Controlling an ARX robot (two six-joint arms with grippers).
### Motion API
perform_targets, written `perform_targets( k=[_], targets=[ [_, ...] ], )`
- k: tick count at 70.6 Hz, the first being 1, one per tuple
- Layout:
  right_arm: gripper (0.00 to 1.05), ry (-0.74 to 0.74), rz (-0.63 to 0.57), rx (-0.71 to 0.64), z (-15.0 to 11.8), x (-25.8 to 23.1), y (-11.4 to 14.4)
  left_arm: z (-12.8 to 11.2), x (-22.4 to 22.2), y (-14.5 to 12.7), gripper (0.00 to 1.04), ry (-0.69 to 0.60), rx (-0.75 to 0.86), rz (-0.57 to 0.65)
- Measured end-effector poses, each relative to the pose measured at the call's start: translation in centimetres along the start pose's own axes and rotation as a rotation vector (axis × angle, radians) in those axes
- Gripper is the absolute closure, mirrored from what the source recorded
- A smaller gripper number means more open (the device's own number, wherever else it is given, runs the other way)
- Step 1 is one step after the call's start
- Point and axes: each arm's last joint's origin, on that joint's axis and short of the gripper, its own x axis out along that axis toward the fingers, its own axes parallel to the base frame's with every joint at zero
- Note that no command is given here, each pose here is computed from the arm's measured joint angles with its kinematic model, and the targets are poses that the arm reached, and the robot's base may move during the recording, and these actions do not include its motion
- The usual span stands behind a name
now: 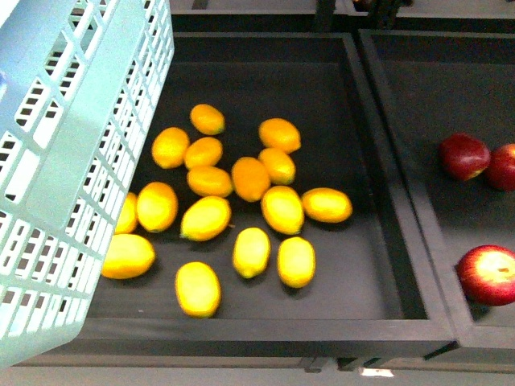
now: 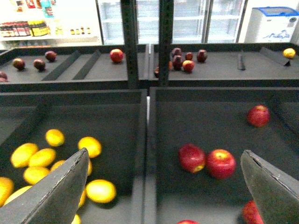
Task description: Pick lemon and mango into basket
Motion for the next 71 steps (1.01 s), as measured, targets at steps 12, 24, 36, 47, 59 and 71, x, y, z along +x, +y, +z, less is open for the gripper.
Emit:
perform_targets(
  k=[12, 24, 36, 47, 59, 71],
  targets=[
    [0.09, 0.0, 0.0, 0.0, 0.0, 0.0, 0.0, 0.0, 0.0, 0.0, 0.89, 0.0, 0.0, 0.0],
    [0.09, 0.0, 0.0, 0.0, 0.0, 0.0, 0.0, 0.0, 0.0, 0.0, 0.89, 0.0, 0.0, -0.001],
    [0.09, 0.0, 0.001, 0.0, 0.0, 0.0, 0.0, 0.0, 0.0, 0.0, 0.89, -0.002, 0.0, -0.001],
    [0.09, -0.001, 0.002, 0.0, 0.0, 0.0, 0.0, 0.0, 0.0, 0.0, 0.89, -0.004, 0.001, -0.001],
    [0.09, -0.001, 0.009, 0.0, 0.0, 0.0, 0.0, 0.3, 0.0, 0.0, 0.89, -0.036, 0.014, 0.006],
    [0.09, -0.001, 0.005, 0.0, 0.0, 0.0, 0.0, -1.7, 1.5, -1.1, 0.89, 0.156, 0.392, -0.015]
  ],
)
